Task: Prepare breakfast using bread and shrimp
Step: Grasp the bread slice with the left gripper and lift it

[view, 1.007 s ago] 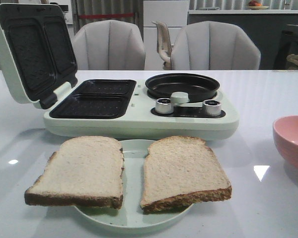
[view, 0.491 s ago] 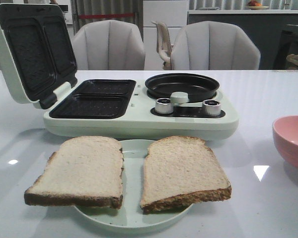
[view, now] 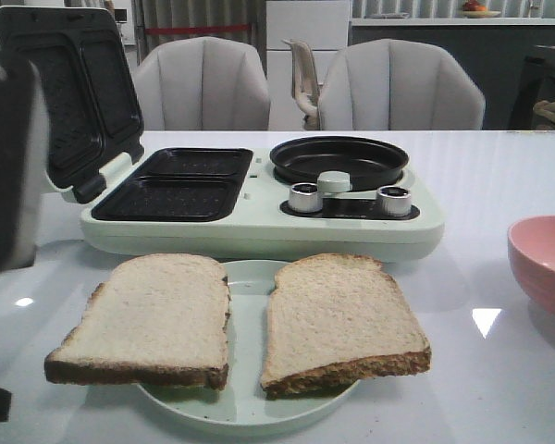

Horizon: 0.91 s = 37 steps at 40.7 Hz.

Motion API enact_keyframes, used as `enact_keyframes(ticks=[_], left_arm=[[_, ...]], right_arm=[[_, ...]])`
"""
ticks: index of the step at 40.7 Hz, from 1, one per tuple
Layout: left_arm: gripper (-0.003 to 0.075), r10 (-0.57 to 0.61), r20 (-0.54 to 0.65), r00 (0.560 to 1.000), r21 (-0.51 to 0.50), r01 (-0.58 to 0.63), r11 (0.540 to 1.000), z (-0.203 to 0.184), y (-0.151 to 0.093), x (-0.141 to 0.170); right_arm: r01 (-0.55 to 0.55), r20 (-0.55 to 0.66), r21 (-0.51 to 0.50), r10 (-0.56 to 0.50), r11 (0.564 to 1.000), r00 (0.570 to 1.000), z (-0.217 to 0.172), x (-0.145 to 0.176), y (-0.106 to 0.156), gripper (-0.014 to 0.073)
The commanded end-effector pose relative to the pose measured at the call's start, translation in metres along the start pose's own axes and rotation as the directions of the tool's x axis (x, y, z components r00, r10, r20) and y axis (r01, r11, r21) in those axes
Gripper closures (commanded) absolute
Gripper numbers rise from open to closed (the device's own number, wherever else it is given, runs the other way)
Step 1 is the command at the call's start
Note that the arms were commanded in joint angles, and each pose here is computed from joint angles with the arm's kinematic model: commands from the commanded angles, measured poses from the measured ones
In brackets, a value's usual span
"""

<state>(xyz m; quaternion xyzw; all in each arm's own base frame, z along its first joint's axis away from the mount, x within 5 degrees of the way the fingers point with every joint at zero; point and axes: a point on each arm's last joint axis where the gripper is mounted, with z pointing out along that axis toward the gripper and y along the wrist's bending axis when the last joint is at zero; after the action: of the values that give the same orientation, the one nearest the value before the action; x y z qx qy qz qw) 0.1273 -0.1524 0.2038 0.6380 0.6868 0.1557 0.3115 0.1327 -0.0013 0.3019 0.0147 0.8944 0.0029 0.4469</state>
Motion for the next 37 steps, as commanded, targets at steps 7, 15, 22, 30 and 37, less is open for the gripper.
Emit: enact_keyframes(ticks=[7, 15, 22, 30, 37], left_arm=[[0.0158, 0.074, -0.038, 0.997, -0.120, -0.078, 0.990, 0.030, -0.001, -0.022], [0.0175, 0.090, -0.068, 0.994, -0.181, -0.101, 0.978, 0.047, 0.001, -0.034], [0.0244, 0.129, -0.102, 0.986, -0.181, -0.146, 0.973, 0.058, -0.002, -0.037], [0.0380, 0.124, -0.125, 0.984, -0.187, -0.147, 0.971, 0.059, -0.002, -0.035], [0.0547, 0.089, -0.153, 0.984, -0.193, -0.118, 0.974, 0.058, -0.001, -0.032]], right_arm=[[0.005, 0.084, 0.007, -0.005, 1.000, 0.996, -0.004, -0.012, -0.001, 0.0111], [0.005, 0.084, 0.007, -0.005, 1.000, 0.996, -0.004, -0.012, -0.001, 0.0111], [0.005, 0.084, 0.007, -0.005, 1.000, 0.996, -0.004, -0.012, -0.001, 0.0111], [0.005, 0.084, 0.007, -0.005, 1.000, 0.996, -0.004, -0.012, -0.001, 0.0111], [0.005, 0.084, 0.007, -0.005, 1.000, 0.996, -0.004, -0.012, -0.001, 0.0111]])
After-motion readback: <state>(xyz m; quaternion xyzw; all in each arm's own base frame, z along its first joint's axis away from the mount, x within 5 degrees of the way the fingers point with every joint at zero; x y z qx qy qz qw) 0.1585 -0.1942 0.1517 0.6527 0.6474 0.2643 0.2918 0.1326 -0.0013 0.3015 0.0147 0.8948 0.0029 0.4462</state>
